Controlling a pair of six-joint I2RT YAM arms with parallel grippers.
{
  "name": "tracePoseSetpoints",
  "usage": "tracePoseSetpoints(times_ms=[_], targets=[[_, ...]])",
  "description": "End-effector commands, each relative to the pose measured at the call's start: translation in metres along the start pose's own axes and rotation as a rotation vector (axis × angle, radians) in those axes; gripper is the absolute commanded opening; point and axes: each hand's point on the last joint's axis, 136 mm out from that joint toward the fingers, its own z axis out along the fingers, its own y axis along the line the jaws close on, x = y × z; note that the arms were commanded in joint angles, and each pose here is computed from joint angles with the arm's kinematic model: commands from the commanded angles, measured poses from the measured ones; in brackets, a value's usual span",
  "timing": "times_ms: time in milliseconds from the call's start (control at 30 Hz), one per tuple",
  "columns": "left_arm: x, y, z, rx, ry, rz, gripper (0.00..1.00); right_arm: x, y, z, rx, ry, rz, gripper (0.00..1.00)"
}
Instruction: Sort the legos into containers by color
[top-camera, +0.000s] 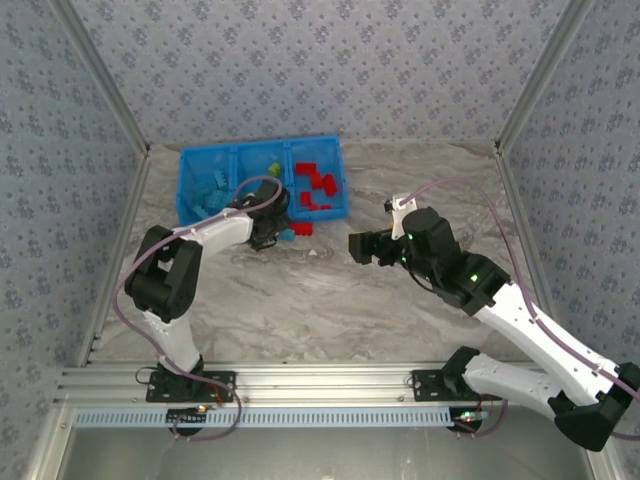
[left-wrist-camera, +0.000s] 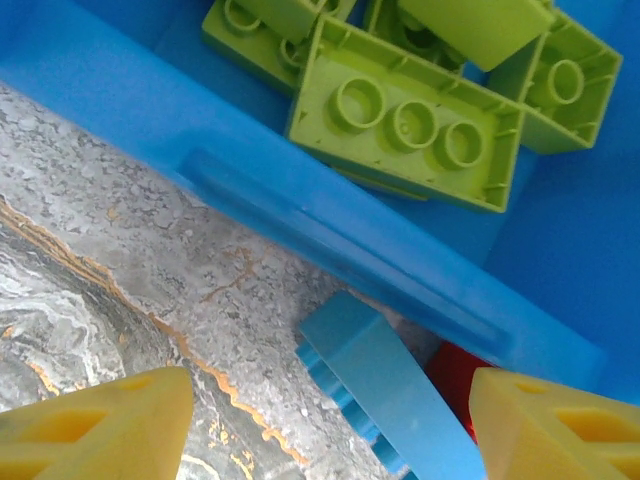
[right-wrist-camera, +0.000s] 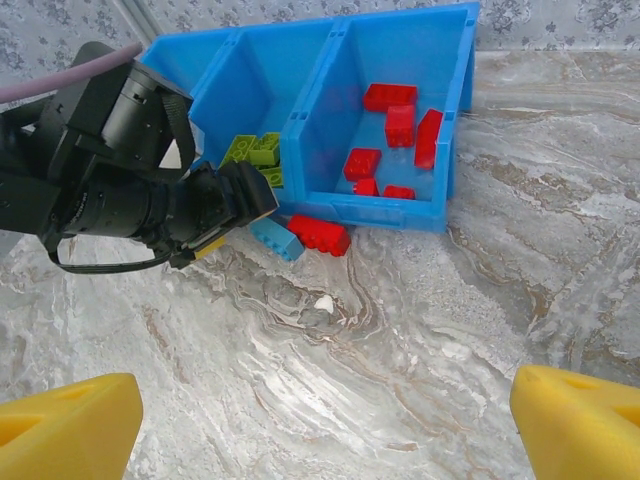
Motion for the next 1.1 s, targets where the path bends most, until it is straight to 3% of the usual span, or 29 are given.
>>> tracePoseSetpoints(times_ms=[0,167,400,667,900,1067], targets=[[0.0,-0.009,0.009,0.015,0.021,0.001,0.7,-0.004,-0.004,-0.004,0.02,-0.025,0.02,0.97],[0.004,-0.013,0.018,0.019,0.045,0.023,0.67,-0.002,-0.005,-0.003,0.022,-0.022,0.032,0.97],[0.019,-0.008,0.024,0.016,0.107,0.031,0.44,-0.004,-0.005,-0.008,0.022,-0.028,0.042,0.98],[0.026,0.003,0.007,0.028,0.138,0.085,0.21,-0.001,-0.002,-0.009,0.017,-0.025,0.051,0.98],[0.013,-0.007,-0.055,0.131,0.082,0.146,0.08,0.006,0.021,-0.007,-0.083,0.015,0.056,0.99],[-0.043,0.001,-0.127,0.121,-0.181,0.192,0.06,0.016,0.057,-0.002,-0.234,0.07,0.049,0.99]])
